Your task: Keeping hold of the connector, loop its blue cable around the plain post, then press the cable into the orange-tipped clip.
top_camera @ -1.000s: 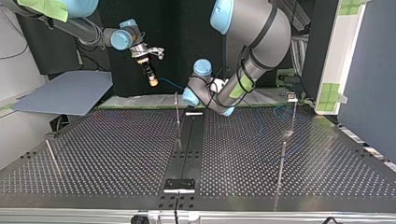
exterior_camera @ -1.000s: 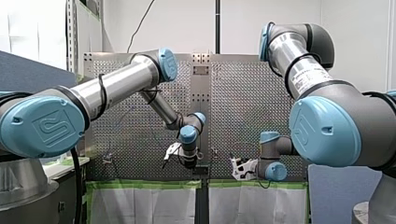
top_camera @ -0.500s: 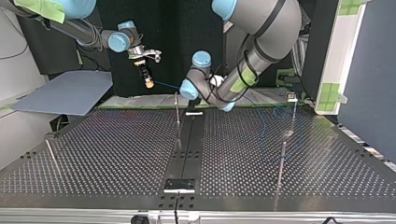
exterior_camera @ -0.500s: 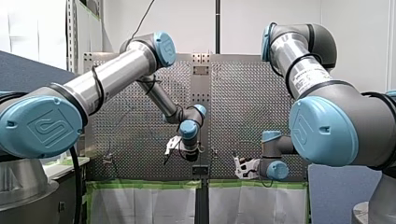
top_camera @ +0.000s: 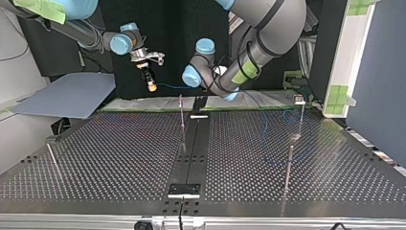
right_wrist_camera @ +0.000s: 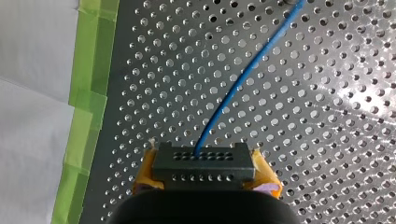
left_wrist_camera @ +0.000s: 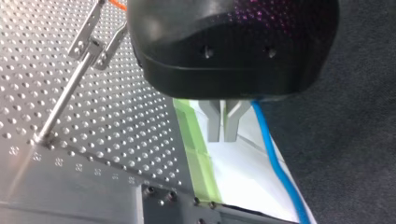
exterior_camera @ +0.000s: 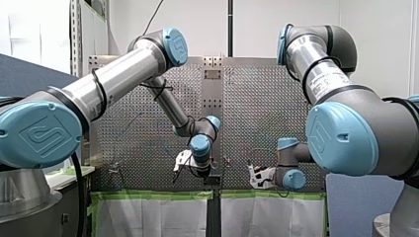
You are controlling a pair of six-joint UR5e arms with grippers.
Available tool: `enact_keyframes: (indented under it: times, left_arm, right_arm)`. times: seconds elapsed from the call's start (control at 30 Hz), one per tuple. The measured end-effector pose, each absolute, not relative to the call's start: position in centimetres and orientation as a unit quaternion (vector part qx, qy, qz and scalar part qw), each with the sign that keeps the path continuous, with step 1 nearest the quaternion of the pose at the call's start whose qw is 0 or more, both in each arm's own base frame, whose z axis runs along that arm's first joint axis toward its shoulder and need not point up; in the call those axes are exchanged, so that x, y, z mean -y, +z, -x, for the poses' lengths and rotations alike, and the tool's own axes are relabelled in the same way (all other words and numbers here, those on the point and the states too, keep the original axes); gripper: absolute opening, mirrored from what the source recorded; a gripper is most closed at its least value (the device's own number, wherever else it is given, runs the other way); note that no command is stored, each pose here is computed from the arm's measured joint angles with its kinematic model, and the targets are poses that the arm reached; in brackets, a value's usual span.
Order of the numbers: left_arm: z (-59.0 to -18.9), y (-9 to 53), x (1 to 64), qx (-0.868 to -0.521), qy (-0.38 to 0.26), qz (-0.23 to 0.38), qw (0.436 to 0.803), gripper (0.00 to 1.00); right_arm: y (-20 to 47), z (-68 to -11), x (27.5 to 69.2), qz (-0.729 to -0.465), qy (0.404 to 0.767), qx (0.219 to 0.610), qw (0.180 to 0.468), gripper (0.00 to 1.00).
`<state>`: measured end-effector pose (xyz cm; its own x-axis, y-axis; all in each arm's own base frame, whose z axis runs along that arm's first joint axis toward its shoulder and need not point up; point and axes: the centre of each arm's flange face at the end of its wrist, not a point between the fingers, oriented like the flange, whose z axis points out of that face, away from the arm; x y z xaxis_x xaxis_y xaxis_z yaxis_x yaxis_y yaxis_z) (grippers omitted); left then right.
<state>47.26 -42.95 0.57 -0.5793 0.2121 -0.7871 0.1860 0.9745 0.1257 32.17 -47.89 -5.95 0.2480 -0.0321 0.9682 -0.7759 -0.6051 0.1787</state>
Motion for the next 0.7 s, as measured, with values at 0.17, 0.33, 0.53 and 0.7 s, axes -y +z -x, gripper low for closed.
enact_keyframes:
  times: [0.17, 0.33, 0.53, 0.7]
  left_arm:
    - [-46.9, 0.6, 43.9, -0.878, 0.009, -0.099, 0.468, 0.0]
    - [-46.6, 0.7, 45.0, -0.868, -0.003, -0.082, 0.491, 0.0]
    - [-46.6, 0.9, 45.9, -0.854, -0.017, -0.056, 0.517, 0.0]
    - [-46.9, 1.0, 46.4, -0.843, -0.028, -0.045, 0.535, 0.0]
  right_arm:
    - [-5.9, -32.2, 48.0, -0.711, 0.545, 0.283, 0.343, 0.0]
    - [-5.9, -32.2, 48.0, -0.711, 0.545, 0.282, 0.343, 0.0]
    - [-5.8, -32.0, 48.2, -0.71, 0.545, 0.285, 0.344, 0.0]
    - [-5.8, -31.6, 48.5, -0.708, 0.544, 0.292, 0.344, 0.0]
